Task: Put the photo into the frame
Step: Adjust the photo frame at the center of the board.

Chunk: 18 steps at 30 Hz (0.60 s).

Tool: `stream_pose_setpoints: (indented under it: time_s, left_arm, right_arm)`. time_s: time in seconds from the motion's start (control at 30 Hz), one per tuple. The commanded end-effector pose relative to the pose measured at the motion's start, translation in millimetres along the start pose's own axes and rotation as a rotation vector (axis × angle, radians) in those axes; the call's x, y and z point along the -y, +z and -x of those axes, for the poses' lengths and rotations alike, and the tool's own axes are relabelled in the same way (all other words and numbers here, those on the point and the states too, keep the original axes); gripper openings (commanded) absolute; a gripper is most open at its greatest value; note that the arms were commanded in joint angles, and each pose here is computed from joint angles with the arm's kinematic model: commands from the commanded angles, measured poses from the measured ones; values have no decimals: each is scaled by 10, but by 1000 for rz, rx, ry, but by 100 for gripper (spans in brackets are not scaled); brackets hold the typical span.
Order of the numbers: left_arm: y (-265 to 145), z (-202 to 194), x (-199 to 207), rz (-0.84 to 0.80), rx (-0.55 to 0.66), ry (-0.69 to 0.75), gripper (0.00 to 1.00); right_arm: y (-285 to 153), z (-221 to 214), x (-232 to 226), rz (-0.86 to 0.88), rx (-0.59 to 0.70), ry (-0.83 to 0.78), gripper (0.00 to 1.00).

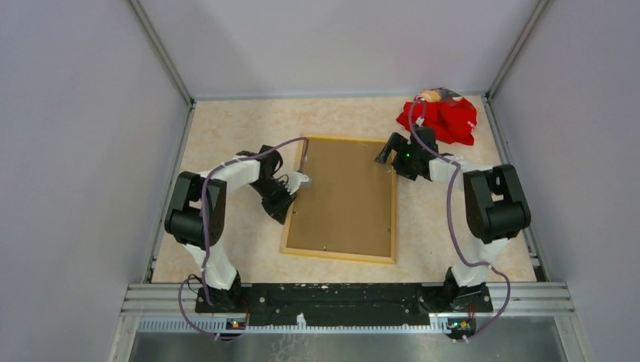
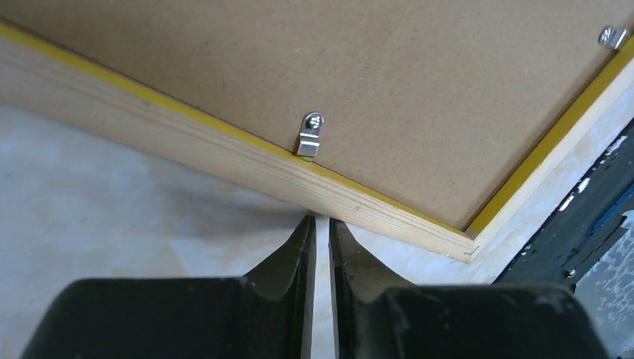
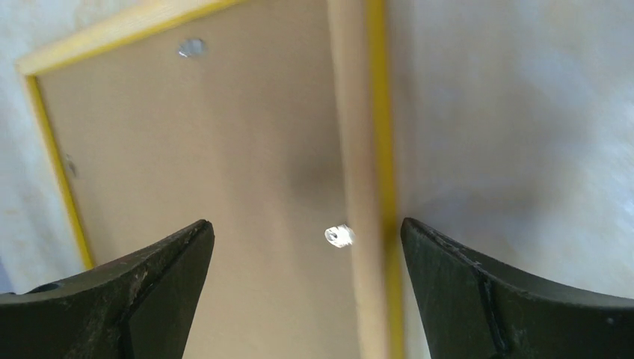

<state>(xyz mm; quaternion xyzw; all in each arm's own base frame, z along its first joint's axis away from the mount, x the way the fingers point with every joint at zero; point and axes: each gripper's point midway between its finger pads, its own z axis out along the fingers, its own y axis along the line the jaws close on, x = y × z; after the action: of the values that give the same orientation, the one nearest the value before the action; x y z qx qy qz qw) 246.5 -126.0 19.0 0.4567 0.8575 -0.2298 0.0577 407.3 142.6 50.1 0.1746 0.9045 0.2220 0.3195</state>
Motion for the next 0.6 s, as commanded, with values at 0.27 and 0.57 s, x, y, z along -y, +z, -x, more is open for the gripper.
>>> stream_pose_setpoints:
  time_s: [0.27,0.57]
  left_arm:
    - [542,285,676,-150,-72,164,21]
    - [345,287,971,-237,-98,237,39]
  right_arm:
    - [620,-574,-1538,267,-246,-196,96]
    - [467,-195,-1705,237,-117,-216,99]
